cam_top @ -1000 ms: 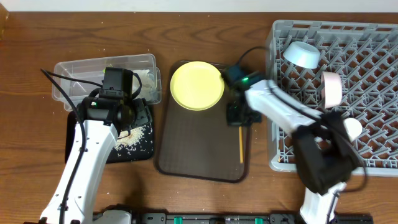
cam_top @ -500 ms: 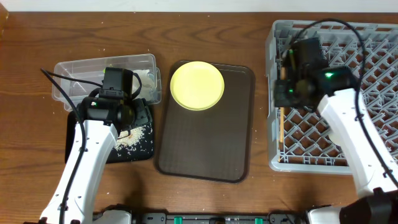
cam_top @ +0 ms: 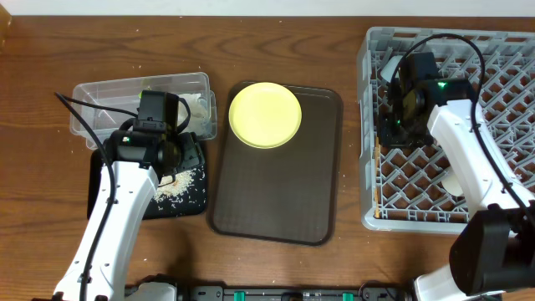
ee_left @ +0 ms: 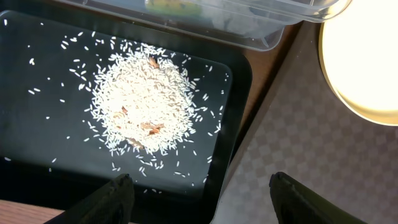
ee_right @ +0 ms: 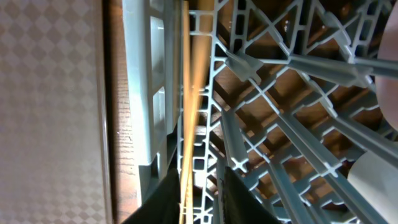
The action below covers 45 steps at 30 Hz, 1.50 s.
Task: Sort waste into correct bins and load items into the dishwasher rack
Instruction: 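Carry the chopstick with the right gripper and drop it in the rack, then grasp the rim of the yellow plate with the right gripper, then lift the yellow plate and stand it upright in the rack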
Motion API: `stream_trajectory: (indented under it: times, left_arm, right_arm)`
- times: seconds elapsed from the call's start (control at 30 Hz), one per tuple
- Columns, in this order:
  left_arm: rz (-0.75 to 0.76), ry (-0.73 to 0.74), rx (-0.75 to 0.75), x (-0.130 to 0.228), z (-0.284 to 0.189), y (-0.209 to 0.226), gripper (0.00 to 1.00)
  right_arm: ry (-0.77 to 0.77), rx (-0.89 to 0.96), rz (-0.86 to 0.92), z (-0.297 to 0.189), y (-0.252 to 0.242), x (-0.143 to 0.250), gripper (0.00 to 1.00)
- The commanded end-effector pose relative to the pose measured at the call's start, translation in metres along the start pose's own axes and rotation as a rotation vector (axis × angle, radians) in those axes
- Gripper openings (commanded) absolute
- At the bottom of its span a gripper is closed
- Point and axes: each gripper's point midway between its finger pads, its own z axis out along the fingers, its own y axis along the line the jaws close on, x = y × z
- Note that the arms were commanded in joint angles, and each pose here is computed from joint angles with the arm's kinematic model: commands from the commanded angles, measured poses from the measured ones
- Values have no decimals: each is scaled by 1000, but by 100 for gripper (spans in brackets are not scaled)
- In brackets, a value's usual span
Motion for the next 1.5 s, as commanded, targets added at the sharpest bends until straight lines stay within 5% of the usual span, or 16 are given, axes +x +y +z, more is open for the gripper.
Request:
stream_trajectory:
  times: [0.0, 0.27, 0.53, 0.87, 1.23, 1.47]
  left_arm:
    - [-10, -19, -13, -4, -4, 2, 73]
    - [-10, -19, -13, -4, -4, 2, 73]
    - [-10, -18, -13, -4, -4, 2, 73]
    - [-10, -18, -13, -4, -4, 2, 73]
    - [-10, -18, -14, -4, -4, 2, 73]
    - [-10, -18, -14, -4, -4, 2, 73]
  right_arm:
    - [-12, -5, -11, -1, 1, -2, 27]
    - [-184, -114, -33, -33, 24, -34, 32]
    - [-411, -365, -199, -63, 109, -73, 46]
    - [-361, -240, -160, 10, 165, -77, 54]
    - [-247, -209, -68, 101, 183, -72, 48]
    - [-202, -183, -63, 120, 179, -64, 28]
